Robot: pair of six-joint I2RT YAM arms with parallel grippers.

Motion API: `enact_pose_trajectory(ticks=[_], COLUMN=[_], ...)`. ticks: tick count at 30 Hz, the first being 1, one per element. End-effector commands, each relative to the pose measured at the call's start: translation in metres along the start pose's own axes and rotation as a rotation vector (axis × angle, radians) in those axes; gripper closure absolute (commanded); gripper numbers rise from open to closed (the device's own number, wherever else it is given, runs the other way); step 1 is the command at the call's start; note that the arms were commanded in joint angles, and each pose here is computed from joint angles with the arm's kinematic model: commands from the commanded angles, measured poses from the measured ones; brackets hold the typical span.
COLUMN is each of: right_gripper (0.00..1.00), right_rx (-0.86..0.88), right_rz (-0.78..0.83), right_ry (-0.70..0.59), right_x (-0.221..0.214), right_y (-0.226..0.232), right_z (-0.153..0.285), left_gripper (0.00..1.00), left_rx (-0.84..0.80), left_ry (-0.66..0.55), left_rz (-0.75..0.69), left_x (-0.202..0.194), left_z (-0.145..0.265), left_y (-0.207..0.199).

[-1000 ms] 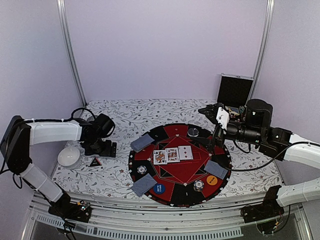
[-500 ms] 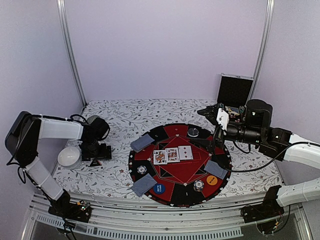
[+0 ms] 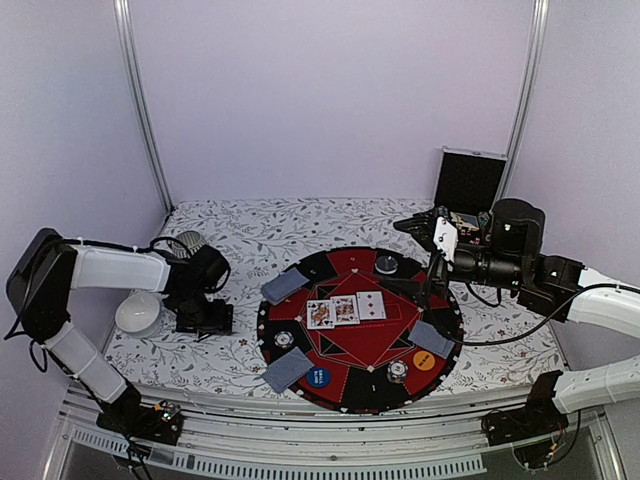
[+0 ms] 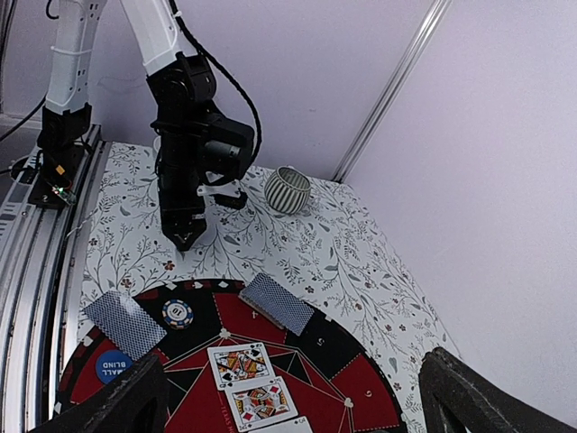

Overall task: Distribute texas hold em gaming equipment
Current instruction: Pick up the all-in button from the center of the board.

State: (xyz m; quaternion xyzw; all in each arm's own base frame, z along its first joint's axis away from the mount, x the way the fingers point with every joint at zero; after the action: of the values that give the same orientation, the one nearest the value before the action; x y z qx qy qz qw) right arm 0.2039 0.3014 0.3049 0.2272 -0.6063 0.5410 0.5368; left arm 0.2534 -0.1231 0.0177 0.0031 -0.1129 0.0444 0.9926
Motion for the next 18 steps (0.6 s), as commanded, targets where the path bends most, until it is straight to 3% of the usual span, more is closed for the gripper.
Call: enact_pose_trajectory(ticks=[1, 12, 18], right_gripper=[0.01, 0.01, 0.01], right_rx=[0.018, 0.026, 0.027], right_rz=[0.0, -0.002, -0.002], right_ry=[-0.011, -0.011, -0.011], right_x=[0.003, 0.003, 0.004], right_y=[0.002, 0.004, 0.004], right_z=[0.001, 0.002, 0.003], left_gripper=[0.12, 0.13, 0.2], left_rx=[0.015, 0.086, 0.067], left_ry=[0.129, 0.061, 0.043], left_rz=[-0.073, 0.128, 0.161], left_x=[-0.036, -0.019, -0.017], left_z=[-0.004, -0.014, -0.016], left_y=[-0.004, 0.02, 0.017])
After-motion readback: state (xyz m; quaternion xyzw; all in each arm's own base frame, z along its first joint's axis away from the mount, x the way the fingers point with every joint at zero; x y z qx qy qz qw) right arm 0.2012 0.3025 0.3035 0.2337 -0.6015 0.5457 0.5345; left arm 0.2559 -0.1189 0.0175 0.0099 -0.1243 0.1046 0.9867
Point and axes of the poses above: each gripper's point midway between its finger pads, its own z axis back along the fingers, its own y axis along the line the jaws close on, x = y × z, the point moved 1 cm from there along z, back along the fingers
